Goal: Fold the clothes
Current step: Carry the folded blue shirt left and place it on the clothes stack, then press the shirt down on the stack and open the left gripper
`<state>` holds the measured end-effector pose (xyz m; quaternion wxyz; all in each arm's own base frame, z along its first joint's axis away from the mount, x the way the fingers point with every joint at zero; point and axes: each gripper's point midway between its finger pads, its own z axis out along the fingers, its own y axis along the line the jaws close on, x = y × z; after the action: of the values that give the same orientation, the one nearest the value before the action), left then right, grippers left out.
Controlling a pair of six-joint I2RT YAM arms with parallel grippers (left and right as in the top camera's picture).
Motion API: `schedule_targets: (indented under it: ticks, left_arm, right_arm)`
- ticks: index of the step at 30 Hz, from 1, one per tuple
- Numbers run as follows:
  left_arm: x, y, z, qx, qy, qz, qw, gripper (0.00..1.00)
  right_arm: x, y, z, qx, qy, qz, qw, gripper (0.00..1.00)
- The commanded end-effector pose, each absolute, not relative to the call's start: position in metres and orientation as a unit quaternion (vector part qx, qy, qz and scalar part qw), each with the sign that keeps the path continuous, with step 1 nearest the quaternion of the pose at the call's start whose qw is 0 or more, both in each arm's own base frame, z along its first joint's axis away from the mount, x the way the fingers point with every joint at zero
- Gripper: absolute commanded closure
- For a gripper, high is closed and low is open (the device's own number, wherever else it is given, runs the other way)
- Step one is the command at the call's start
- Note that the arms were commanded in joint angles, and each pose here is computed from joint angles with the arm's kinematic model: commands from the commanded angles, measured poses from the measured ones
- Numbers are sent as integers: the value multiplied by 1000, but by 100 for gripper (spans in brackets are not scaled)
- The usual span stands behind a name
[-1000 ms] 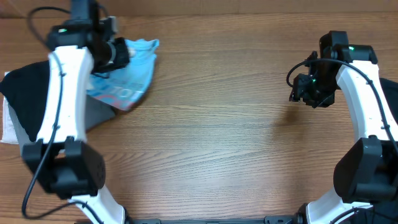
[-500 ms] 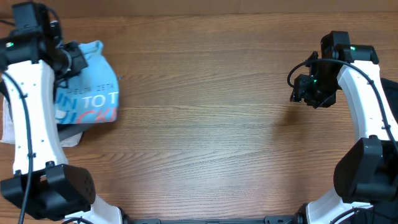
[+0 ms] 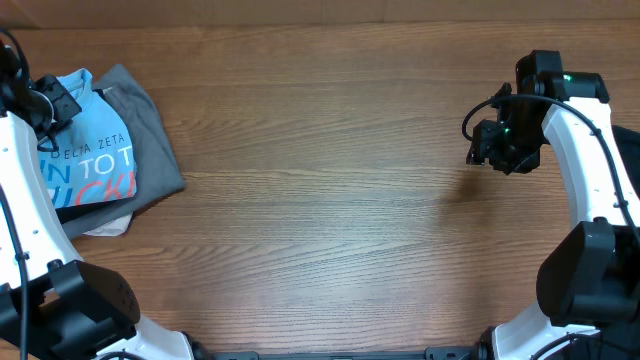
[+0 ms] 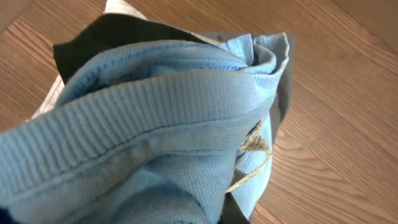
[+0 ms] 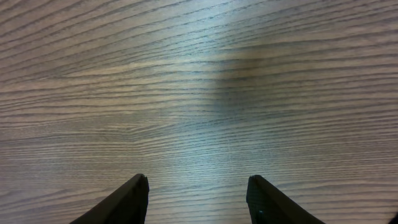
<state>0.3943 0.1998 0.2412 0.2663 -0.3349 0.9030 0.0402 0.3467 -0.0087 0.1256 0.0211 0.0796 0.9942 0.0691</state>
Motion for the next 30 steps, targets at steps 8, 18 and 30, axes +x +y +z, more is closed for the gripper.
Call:
schedule_targets:
  ticks: [8,18,30]
  left_arm:
    - [410,259,204,-359,890,87,267,89]
    - [396,301,178,-399,878,100,246,0]
    - [399,287,303,-369,844,68,383,0]
  right_arm:
    - [351,-11,145,75,994,65,53,45]
    - [351,-11,145,75,994,65,53,45]
    - [352,-11,145,75,994,65,56,44]
